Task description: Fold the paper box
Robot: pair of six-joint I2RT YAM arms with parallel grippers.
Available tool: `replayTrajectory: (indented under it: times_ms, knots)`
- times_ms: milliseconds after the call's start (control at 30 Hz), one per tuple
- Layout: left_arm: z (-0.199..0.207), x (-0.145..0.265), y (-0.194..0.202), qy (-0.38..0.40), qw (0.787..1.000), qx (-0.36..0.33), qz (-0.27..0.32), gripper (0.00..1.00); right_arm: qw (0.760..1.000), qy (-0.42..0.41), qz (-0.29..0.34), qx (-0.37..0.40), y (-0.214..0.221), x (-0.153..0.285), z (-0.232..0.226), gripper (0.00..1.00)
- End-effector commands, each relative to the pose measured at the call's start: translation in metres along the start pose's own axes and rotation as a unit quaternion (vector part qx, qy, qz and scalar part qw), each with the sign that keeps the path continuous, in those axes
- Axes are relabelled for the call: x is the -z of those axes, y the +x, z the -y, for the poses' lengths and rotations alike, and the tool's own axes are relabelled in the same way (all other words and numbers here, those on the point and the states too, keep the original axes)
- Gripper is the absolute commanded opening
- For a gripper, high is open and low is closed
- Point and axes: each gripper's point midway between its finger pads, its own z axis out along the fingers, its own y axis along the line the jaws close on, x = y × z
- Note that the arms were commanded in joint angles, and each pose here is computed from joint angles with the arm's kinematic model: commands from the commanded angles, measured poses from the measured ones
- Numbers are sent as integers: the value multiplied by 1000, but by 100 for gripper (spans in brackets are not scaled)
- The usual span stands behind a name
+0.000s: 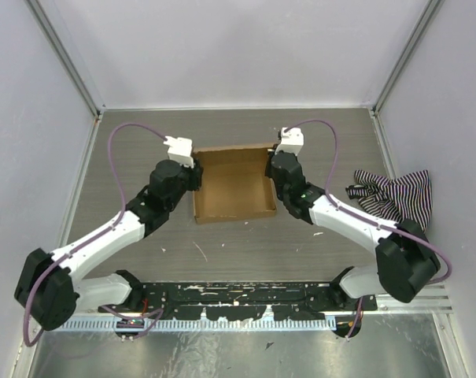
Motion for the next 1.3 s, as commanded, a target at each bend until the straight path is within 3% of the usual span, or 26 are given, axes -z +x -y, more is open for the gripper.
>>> replayTrajectory:
  times_ms: [0,167,400,533,733,867,1100,1267]
  knots:
    - [-4,29,5,0,999,34,-12,44,999,-4,-37,8,23,28,4,3]
    - [-9,60,23,2,996,78,-43,49,998,1,-69,8,49,52,17,7]
    - [-11,109,35,29,990,127,-61,51,992,-27,-119,15,85,87,17,37]
    - [-22,138,29,19,984,171,-47,52,982,-58,-177,22,100,121,18,45]
    - [-23,150,33,10,978,192,-82,53,962,-118,-246,12,106,162,16,48]
    - [-19,144,40,9,975,201,-96,54,963,-140,-231,-8,84,174,12,51]
    - [-10,103,64,-13,974,177,-143,60,983,-49,-175,31,36,128,17,70]
    - [-8,63,79,-47,974,138,-173,62,970,-49,-238,28,62,58,12,69]
